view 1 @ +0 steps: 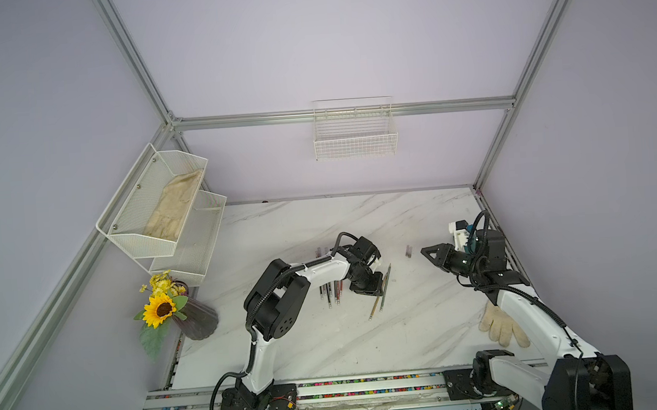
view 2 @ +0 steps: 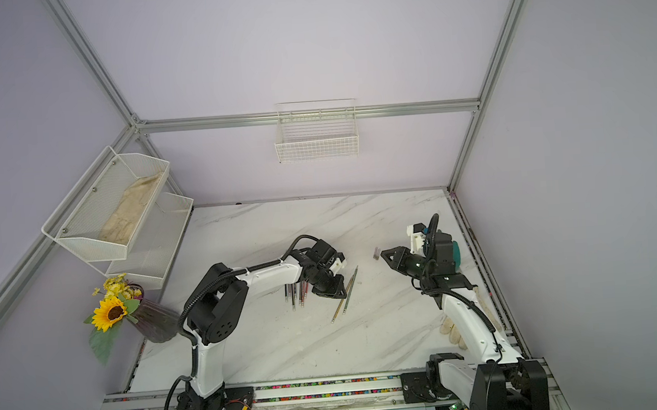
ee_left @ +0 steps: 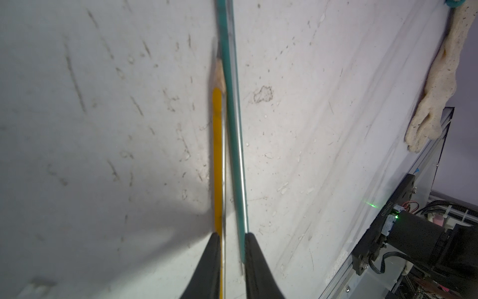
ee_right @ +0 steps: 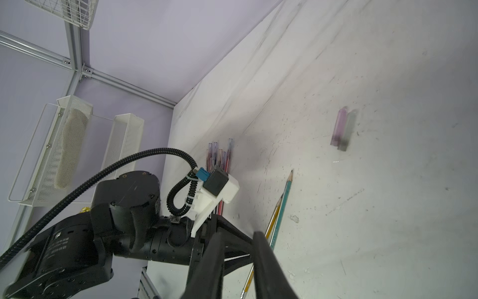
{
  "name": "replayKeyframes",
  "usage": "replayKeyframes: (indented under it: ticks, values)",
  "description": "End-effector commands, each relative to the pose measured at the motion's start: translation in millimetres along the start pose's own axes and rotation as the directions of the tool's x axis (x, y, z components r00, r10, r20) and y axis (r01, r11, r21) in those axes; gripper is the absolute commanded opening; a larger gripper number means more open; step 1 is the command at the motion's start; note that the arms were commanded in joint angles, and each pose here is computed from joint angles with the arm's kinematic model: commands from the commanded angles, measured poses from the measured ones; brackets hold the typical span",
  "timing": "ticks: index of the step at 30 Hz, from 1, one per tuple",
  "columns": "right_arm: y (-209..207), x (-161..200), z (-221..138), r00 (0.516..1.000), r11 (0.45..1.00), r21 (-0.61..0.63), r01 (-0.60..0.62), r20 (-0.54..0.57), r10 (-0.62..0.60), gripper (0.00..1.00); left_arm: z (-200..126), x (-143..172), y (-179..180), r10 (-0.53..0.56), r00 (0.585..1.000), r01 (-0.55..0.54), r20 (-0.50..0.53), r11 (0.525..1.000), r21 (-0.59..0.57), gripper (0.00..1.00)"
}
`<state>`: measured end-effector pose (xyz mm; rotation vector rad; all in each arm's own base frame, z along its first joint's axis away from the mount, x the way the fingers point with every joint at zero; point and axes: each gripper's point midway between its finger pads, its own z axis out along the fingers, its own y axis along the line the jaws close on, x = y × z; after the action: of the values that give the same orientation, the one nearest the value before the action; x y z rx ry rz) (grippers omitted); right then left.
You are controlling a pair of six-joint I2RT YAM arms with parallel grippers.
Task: Remove the protective cover of the pencils
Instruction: Place the protective sleeve at the center of the board, then adjust the pencil at the center of the board.
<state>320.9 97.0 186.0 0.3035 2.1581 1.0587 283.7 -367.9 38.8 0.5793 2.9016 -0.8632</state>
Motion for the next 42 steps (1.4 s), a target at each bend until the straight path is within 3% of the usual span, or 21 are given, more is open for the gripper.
replayKeyframes:
  ticks: [1,8,11,13,24,42]
  values:
    - [-1.5,29.9,0.8,0.996,0.998,-0.033,-0.044,-0.075,0.042,0.24,-33.3,-18.1,-21.8,0.044,0.995,-0.046,0.088,0.999,0.02,0.2]
    - [15.3,96.6,13.8,0.984,0.995,-0.072,-0.068,-0.172,0.054,0.24,-40.4,17.0,0.3,0.041,0.998,-0.039,0.056,0.999,-0.034,0.18]
    - [13.9,109.9,14.8,0.982,0.996,-0.06,-0.063,-0.181,0.051,0.24,-43.8,26.7,-1.7,0.042,0.997,-0.042,0.072,0.999,-0.004,0.05]
    - [9.1,112.7,13.8,0.982,0.997,-0.043,-0.064,-0.181,0.056,0.24,-47.4,33.7,2.8,0.036,0.996,-0.035,0.081,0.999,-0.017,0.0]
    - [-13.0,125.4,15.7,0.98,0.997,0.018,-0.075,-0.186,0.077,0.24,-28.9,65.6,27.2,0.012,1.0,-0.01,0.02,0.994,-0.109,0.0]
    - [-28.3,131.3,17.7,0.98,0.996,0.063,-0.067,-0.184,0.078,0.24,-4.1,65.1,3.4,0.048,0.999,-0.05,-0.019,0.996,-0.076,0.0]
